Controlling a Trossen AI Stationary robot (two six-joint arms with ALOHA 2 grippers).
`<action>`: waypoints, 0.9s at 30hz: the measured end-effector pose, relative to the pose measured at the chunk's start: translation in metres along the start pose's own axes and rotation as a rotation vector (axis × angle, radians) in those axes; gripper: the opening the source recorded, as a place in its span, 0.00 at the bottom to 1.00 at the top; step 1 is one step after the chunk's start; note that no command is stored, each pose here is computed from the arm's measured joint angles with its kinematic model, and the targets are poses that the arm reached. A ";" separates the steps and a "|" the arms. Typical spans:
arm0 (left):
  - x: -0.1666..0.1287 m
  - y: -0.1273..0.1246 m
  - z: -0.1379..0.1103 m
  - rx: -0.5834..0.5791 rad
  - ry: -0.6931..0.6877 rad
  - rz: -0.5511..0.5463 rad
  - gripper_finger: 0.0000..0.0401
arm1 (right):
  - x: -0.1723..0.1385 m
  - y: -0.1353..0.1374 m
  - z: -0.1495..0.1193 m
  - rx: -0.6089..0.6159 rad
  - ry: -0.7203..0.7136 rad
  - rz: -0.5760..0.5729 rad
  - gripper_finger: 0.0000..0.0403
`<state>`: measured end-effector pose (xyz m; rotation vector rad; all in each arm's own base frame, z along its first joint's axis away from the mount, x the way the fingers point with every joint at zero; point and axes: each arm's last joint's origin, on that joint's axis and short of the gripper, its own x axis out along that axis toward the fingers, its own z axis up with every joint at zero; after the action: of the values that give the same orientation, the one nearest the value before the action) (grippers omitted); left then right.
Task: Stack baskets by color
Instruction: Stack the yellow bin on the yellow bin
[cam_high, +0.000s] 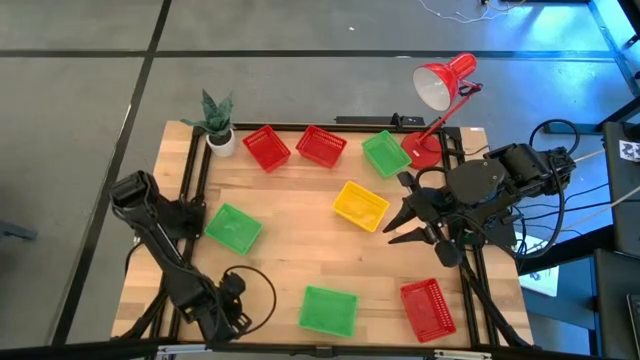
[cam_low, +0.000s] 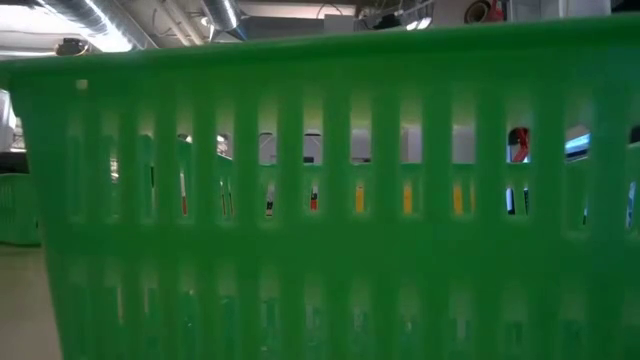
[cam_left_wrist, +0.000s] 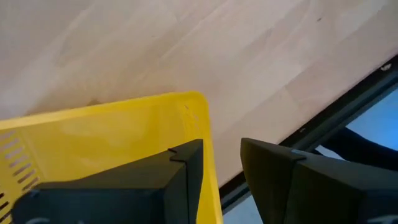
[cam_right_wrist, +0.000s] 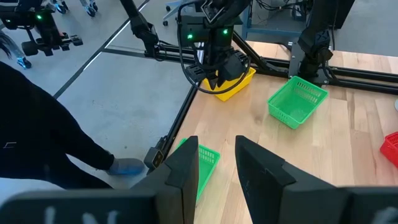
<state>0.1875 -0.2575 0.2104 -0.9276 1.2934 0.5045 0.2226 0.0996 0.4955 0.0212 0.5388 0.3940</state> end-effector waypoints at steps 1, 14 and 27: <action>0.001 -0.001 -0.001 0.002 0.002 -0.001 0.25 | 0.000 0.000 0.000 0.000 0.000 0.000 0.26; 0.031 -0.003 -0.004 0.011 -0.007 0.061 0.25 | 0.000 0.000 0.000 -0.002 0.001 -0.001 0.26; 0.040 -0.007 0.005 0.068 0.086 0.096 0.04 | 0.000 0.000 0.000 0.002 0.002 -0.001 0.26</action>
<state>0.2052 -0.2637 0.1746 -0.8415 1.4293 0.4962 0.2228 0.0994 0.4953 0.0224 0.5409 0.3921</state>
